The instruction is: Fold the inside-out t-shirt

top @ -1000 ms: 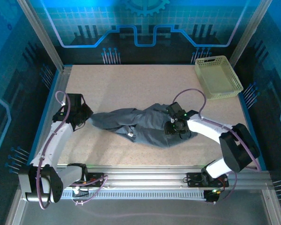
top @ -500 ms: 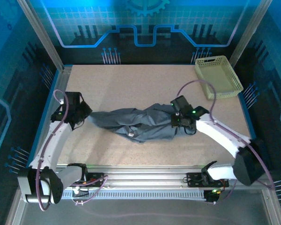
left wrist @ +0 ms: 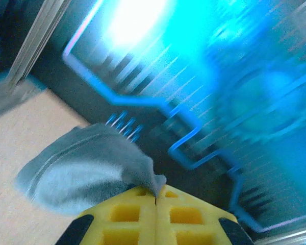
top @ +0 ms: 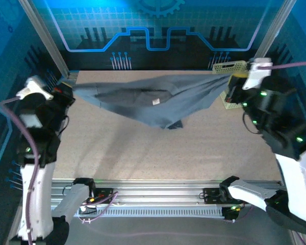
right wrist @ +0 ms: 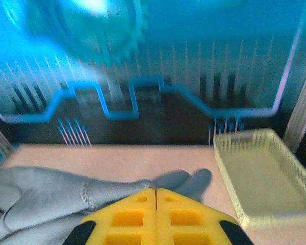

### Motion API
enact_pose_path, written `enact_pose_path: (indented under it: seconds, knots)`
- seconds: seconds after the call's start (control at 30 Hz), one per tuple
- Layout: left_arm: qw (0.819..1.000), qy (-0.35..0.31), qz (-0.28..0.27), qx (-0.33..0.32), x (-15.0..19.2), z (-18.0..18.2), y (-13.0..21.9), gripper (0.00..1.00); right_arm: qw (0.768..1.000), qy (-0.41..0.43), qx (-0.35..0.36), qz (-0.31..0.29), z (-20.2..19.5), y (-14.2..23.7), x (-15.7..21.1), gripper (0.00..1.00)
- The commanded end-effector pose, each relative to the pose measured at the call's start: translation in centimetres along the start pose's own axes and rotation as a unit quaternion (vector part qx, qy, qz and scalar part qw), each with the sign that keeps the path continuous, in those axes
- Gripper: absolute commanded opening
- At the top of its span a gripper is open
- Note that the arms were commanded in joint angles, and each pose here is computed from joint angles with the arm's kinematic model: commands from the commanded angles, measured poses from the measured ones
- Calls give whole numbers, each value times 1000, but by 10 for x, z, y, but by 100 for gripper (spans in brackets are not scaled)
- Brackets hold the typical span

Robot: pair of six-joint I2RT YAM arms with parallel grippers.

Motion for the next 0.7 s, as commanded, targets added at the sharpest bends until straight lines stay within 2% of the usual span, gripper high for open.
enact_pose_path:
  seconds: [0.0,0.13,0.23,0.3,0.37,0.43,0.53,0.67]
  knots:
    - [992,13,-118,39,-62,-25,52,0,998,3,-32,-53,0,42,-38,0]
    - [980,21,-176,91,-92,-45,95,0,987,-13,-76,-139,-1,94,-79,0]
    - [986,11,-144,90,-86,-49,77,0,987,-5,-67,-143,-1,90,-82,0]
    - [994,-2,-86,70,-67,-45,42,0,993,15,-58,-100,6,62,-64,0]
    - [999,-15,-3,38,-33,-34,-6,0,998,37,-30,-47,8,22,-36,0]
    - [997,-20,80,8,4,-19,-52,0,998,60,5,-3,5,-18,-4,0]
    - [980,-18,194,-34,66,8,-113,0,993,78,61,61,-8,-76,45,0]
    - [953,-17,287,-96,128,45,-165,0,984,34,100,142,-40,-135,96,0]
Point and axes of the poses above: each hand's point on the last joint's axis, 136 mm out from that joint toward the fingers, its own y axis back along the fingers, its own z axis along the line the jaws close on, x = y × z, the point moved 3 cm from there along y, back along the fingers, and after that the axes turned 10 degrees about -y, right-handed, at the moved point
